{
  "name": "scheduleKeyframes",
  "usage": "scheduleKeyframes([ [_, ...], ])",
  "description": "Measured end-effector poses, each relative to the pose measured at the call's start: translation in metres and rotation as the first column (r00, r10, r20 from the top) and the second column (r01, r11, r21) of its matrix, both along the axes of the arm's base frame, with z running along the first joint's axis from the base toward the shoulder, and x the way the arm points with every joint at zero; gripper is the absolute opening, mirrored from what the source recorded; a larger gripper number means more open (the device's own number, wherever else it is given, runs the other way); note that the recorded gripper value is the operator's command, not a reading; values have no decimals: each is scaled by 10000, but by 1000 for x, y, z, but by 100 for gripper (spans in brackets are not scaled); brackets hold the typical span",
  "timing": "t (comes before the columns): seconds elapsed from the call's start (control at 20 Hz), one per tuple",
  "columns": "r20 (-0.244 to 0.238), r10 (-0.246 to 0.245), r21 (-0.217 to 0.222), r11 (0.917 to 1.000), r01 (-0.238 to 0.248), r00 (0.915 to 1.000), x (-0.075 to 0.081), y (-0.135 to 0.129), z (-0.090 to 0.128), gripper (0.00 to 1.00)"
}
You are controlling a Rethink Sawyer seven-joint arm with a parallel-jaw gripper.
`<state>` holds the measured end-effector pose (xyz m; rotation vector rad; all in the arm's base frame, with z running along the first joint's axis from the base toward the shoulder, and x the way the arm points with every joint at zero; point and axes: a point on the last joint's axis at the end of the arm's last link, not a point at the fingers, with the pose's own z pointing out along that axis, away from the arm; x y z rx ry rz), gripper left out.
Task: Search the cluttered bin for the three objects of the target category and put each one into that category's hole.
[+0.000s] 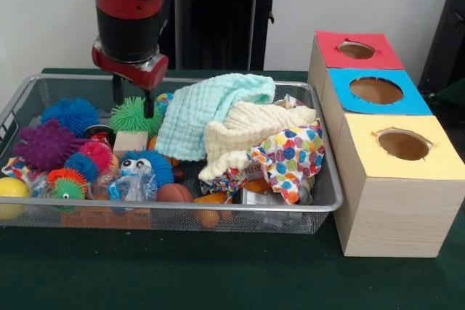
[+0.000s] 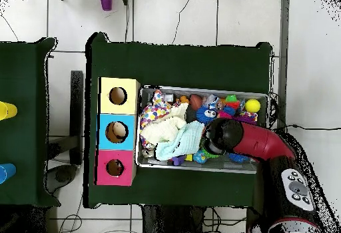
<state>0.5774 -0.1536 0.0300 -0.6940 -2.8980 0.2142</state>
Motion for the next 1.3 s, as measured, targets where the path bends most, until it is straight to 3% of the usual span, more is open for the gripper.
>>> scheduleKeyframes([
  [0.65,169,131,-653,9978,-120,9998,20,-32,-14,100],
  [1.3,240,178,-851,9962,-157,9996,29,-46,-40,100],
])
